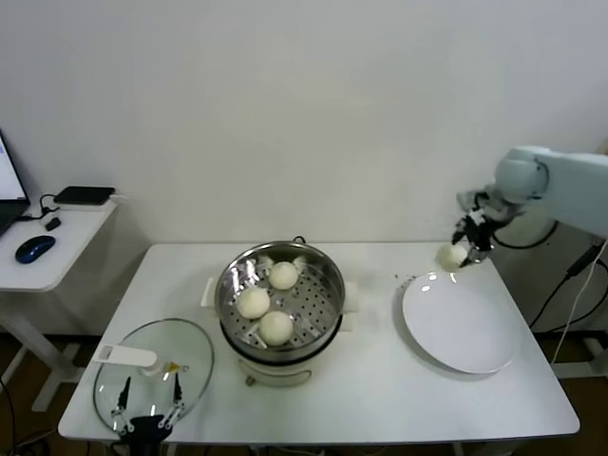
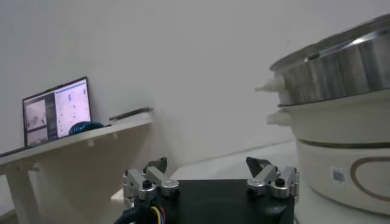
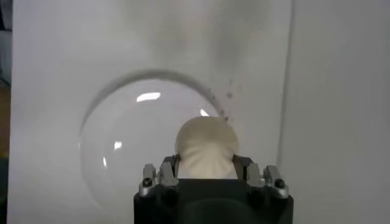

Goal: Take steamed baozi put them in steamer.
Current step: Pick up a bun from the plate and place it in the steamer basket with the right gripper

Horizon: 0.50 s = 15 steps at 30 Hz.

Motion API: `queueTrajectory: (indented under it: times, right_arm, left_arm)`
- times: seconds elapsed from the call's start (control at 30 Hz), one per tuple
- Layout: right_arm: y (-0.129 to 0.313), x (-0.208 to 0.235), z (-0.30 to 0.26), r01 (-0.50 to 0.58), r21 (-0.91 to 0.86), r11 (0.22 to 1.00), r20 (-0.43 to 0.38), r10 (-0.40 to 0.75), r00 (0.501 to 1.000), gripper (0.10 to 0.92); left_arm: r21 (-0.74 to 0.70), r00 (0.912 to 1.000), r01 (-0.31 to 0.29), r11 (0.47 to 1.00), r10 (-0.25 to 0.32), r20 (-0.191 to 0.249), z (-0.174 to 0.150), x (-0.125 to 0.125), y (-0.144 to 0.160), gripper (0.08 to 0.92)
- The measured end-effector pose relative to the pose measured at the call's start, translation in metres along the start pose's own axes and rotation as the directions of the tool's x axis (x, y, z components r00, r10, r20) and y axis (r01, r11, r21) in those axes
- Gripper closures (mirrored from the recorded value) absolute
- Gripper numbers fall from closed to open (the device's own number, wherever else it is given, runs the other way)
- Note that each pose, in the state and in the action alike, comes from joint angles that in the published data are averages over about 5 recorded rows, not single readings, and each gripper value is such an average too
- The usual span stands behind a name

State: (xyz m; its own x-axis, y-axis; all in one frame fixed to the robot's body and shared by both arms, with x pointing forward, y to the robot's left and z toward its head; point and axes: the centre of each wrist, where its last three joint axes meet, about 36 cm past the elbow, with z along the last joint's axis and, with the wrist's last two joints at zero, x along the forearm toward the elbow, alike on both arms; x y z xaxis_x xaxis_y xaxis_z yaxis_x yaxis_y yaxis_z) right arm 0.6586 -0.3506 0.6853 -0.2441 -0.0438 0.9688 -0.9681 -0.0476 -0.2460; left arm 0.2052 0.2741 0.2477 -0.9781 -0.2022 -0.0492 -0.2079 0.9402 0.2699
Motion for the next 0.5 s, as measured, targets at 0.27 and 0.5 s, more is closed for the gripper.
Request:
queueTrajectory:
  times: [0.27, 0.5]
  right_arm:
    - [0.002, 0.040, -0.080, 0.001, 0.012, 1.000, 0.136, -0.002, 0.991, 0.409]
    - [0.005, 0.050, -0.147, 0.010, 0.035, 0.999, 0.219, -0.018, 0.975, 0.411]
  left_arm:
    - [0.001, 1.0000, -0.002, 1.000, 0.002, 0.000, -0.001, 0.000, 0.000, 0.177]
    - [0.000, 1.0000, 0.004, 1.000, -0.004, -0.003, -0.001, 0.001, 0.002, 0.177]
